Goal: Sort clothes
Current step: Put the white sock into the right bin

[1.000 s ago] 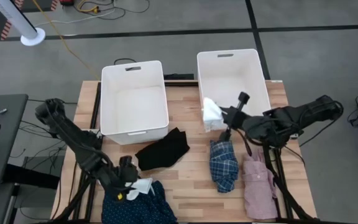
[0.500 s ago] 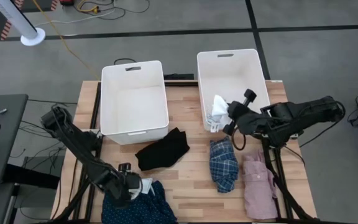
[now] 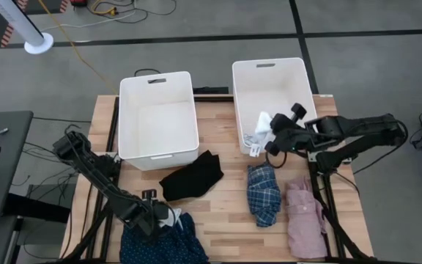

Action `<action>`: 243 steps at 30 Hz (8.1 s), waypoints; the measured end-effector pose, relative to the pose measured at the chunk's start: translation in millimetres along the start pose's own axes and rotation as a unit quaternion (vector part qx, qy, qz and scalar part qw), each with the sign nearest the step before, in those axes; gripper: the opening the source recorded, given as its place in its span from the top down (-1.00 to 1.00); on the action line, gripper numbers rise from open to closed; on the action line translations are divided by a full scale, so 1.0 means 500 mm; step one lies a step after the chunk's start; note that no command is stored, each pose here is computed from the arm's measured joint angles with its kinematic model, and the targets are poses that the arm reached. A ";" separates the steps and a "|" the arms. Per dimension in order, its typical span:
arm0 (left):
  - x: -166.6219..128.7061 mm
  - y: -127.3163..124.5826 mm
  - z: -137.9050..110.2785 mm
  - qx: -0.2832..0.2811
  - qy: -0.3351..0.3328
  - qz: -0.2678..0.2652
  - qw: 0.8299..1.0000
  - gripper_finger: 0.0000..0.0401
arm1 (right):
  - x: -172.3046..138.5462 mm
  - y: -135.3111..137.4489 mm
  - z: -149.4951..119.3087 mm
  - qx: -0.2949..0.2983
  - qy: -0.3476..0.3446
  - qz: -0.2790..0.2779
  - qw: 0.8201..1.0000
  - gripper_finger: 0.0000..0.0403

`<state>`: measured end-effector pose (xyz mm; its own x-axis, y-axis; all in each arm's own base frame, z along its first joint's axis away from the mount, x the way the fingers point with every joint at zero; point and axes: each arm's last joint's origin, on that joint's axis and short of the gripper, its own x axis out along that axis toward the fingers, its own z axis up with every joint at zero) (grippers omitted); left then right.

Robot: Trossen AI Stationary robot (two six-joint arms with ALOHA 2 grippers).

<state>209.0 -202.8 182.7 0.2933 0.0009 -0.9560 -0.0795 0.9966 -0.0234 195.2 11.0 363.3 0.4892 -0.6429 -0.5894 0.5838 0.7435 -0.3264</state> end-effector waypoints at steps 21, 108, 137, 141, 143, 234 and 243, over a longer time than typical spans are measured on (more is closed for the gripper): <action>-0.068 0.017 0.008 -0.011 -0.068 -0.025 0.997 0.98 | 0.031 -0.034 -0.016 0.051 0.090 -0.024 0.994 0.75; -0.288 0.101 0.230 0.198 -0.437 0.021 0.877 1.00 | 0.078 0.427 0.064 -0.106 -0.229 0.377 0.891 -0.13; -0.287 0.071 0.195 0.170 -0.421 0.078 0.888 0.17 | 0.024 0.343 0.081 -0.121 -0.240 0.317 0.910 0.99; -0.281 0.063 0.175 0.164 -0.400 0.092 0.897 0.06 | -0.012 0.294 0.091 -0.108 -0.255 0.290 0.916 0.99; -0.277 0.060 0.166 0.160 -0.388 0.090 0.903 0.04 | -0.027 0.267 0.094 -0.104 -0.262 0.273 0.920 1.00; -0.197 0.013 -0.059 -0.008 -0.169 0.032 0.985 0.03 | 0.210 -0.096 -0.010 0.057 0.264 -0.076 0.960 0.88; -0.198 0.015 -0.057 0.006 -0.186 0.046 0.981 0.03 | 0.237 -0.098 -0.010 0.058 0.279 -0.077 0.955 0.64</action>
<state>152.1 -198.0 268.7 0.6139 0.1190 -0.7804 -0.1110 0.9918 0.0640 221.3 -100.8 305.6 -0.0117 -0.5200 -0.8541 0.7053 0.6012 -0.3756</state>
